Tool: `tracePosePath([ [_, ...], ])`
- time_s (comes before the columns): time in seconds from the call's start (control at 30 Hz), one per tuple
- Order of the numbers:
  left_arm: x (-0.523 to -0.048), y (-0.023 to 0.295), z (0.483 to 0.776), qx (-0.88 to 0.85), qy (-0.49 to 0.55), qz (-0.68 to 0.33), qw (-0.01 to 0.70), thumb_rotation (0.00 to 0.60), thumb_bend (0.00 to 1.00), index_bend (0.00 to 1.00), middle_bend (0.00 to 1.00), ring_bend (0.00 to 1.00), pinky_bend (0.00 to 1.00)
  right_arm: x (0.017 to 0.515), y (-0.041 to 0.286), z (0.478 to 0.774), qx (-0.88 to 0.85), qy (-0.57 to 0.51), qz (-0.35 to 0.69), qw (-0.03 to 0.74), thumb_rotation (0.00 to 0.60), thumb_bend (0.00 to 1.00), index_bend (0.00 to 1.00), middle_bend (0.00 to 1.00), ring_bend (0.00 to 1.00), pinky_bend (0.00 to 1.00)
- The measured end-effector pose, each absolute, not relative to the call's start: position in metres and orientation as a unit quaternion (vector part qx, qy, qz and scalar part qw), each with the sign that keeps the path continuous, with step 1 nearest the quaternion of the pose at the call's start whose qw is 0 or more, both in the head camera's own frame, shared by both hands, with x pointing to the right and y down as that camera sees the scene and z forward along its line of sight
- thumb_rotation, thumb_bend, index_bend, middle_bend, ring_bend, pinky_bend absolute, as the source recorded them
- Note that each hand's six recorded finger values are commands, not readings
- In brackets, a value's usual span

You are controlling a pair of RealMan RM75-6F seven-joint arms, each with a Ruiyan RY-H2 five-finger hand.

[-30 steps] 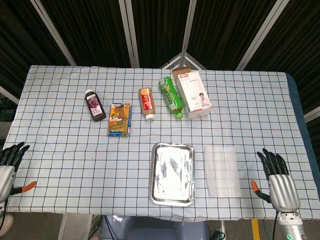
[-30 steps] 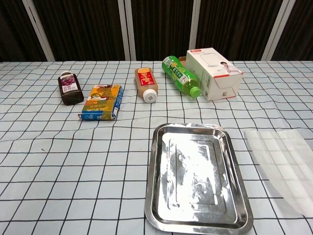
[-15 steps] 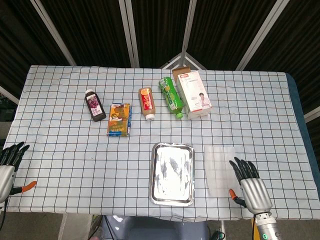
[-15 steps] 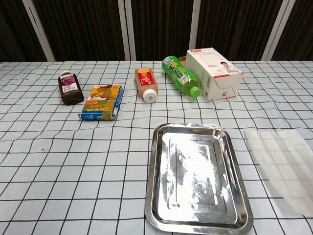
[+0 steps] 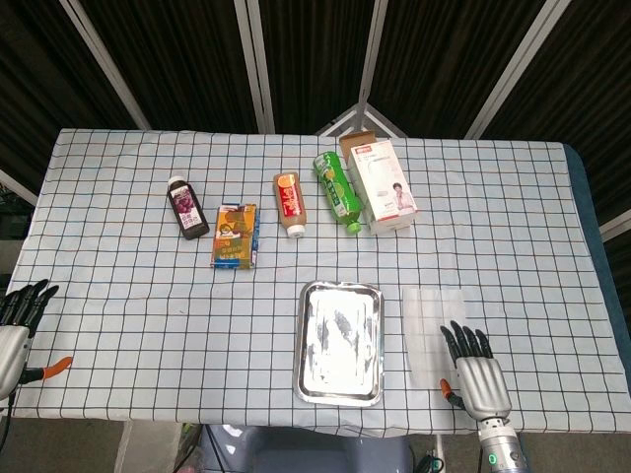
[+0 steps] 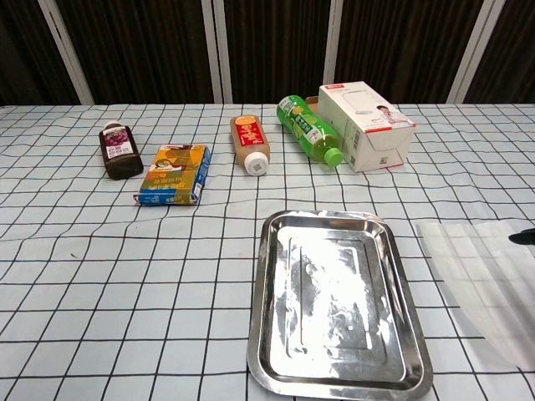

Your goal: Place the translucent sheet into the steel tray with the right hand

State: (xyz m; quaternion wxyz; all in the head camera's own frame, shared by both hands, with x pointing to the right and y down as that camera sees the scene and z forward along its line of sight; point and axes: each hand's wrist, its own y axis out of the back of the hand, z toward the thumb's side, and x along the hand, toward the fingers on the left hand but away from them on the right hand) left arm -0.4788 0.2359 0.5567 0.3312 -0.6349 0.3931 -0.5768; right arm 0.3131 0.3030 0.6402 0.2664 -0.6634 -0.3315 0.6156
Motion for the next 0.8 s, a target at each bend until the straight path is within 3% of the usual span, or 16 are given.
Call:
tracePosePath([
  [0.27,-0.478,0.237,0.555,-0.636,0.393,-0.575,0.332,0.600,0.00,0.00,0.00,0.00,0.00,0.332,0.323,0.648,-0.641,-0.311,0.651,0.260,0.600,0.40,0.00,0.00,0.00,0.00],
  [0.8,-0.480,0.235,0.554,-0.635,0.400,-0.574,0.328,0.600,0.00,0.00,0.00,0.00,0.00,0.352,0.327,0.663,-0.615,-0.306,0.680,0.257,0.600,0.40,0.00,0.00,0.00,0.00],
])
